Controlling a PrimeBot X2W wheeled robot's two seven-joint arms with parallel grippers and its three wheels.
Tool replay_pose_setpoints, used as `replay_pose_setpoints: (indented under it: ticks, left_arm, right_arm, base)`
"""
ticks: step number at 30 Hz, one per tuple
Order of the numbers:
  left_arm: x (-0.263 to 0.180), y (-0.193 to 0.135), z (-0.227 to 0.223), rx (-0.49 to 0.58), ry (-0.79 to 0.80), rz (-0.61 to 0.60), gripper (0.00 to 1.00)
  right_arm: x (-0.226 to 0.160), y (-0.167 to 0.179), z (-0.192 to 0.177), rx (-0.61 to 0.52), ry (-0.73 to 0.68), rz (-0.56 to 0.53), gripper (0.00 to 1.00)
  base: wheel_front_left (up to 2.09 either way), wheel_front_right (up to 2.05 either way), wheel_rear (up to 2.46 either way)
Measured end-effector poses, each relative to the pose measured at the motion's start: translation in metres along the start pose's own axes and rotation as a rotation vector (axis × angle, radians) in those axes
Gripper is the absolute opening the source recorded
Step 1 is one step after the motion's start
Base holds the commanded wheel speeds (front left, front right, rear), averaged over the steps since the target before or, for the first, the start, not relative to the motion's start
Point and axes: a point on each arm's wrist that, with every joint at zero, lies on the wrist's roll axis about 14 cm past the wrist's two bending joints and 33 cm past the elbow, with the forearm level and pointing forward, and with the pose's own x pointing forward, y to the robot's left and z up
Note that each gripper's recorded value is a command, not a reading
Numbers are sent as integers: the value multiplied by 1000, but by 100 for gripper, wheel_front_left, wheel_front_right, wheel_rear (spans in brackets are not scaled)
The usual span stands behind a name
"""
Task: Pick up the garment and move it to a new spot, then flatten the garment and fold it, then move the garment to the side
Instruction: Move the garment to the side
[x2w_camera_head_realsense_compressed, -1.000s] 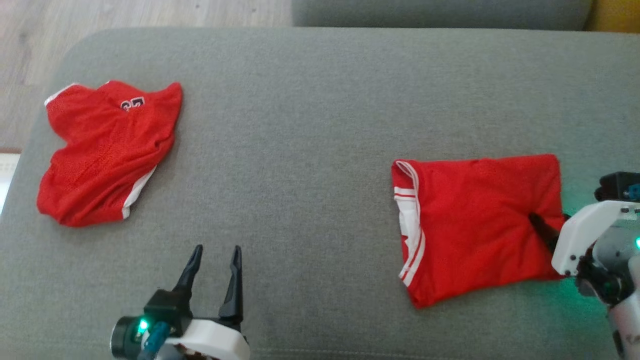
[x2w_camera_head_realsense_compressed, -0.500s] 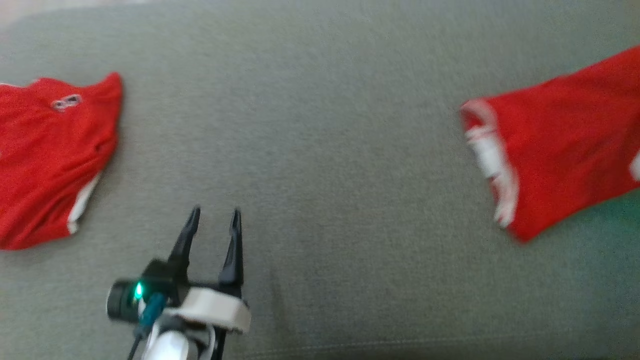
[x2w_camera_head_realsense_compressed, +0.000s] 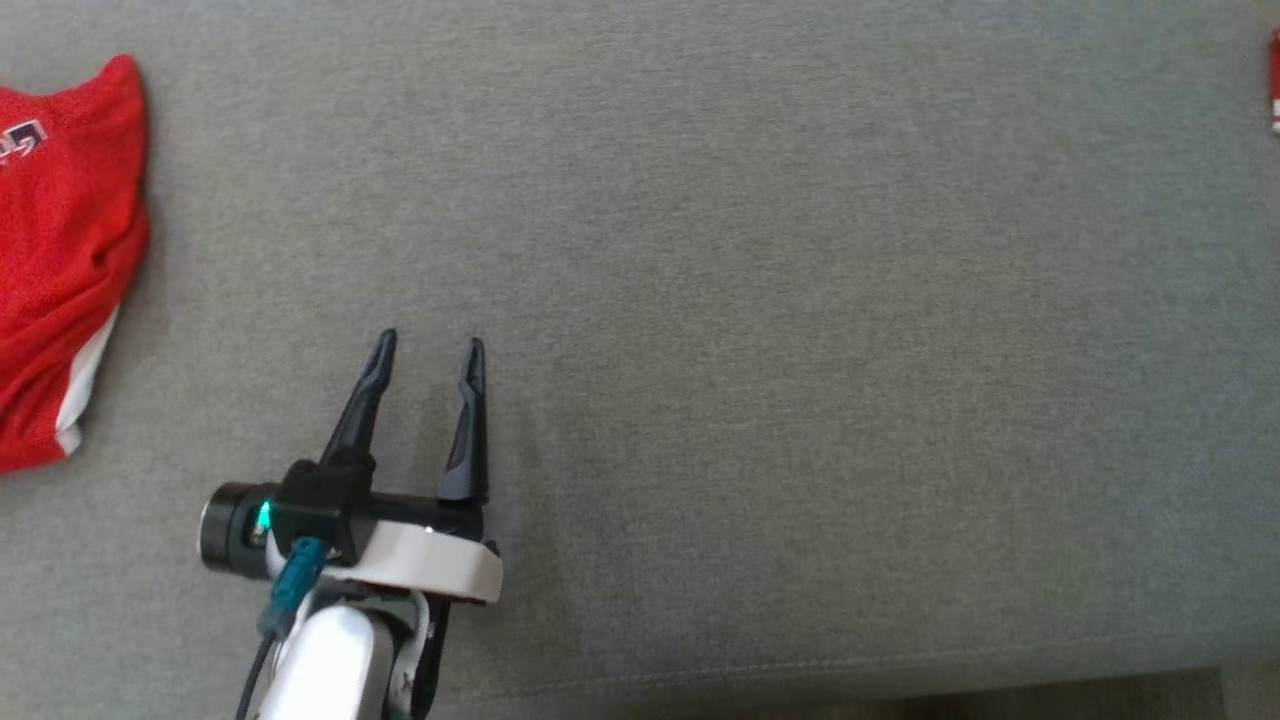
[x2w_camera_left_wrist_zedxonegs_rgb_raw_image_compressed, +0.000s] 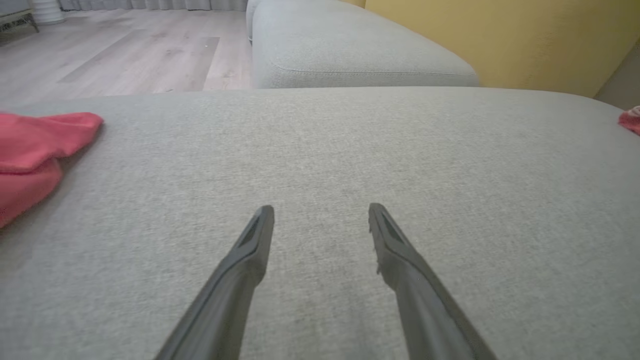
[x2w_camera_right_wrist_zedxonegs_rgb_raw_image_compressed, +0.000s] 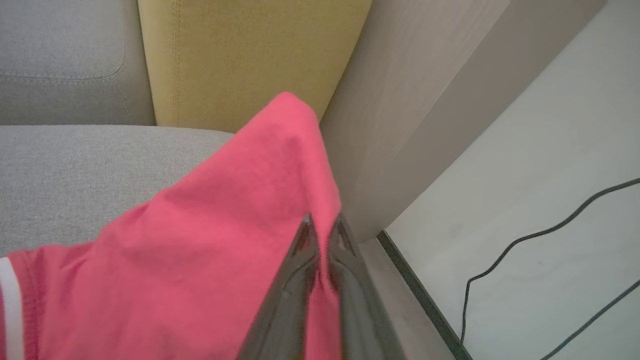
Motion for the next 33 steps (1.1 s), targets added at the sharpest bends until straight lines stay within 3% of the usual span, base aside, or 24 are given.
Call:
replay_pose_setpoints:
  ticks: [6,13,20,24,28,33]
  left_arm:
    - [-6,6,14,-1,-36,35,100]
    - [-27,12,34,-13,-81,79,100]
    - [-58,16,40,0,-96,110,100]
    - [-81,23,48,11,-126,141,100]
    - [-96,28,48,15,-134,155,100]
    - [-114,38,42,14,-128,190,100]
  right_arm:
    - [-8,-3,24,-21,-124,-21,100]
    - [-50,23,74,69,-403,53,100]
    - [-116,65,60,141,-498,202,100]
    - [-181,104,43,228,-541,328,100]
    - [-221,133,16,304,-499,410,100]
    - [-248,152,-25,273,-431,482,100]
  base:
    - [0,0,0]
    - [0,0,0]
    - [0,0,0]
    - [0,0,0]
    - [0,0,0]
    - [0,0,0]
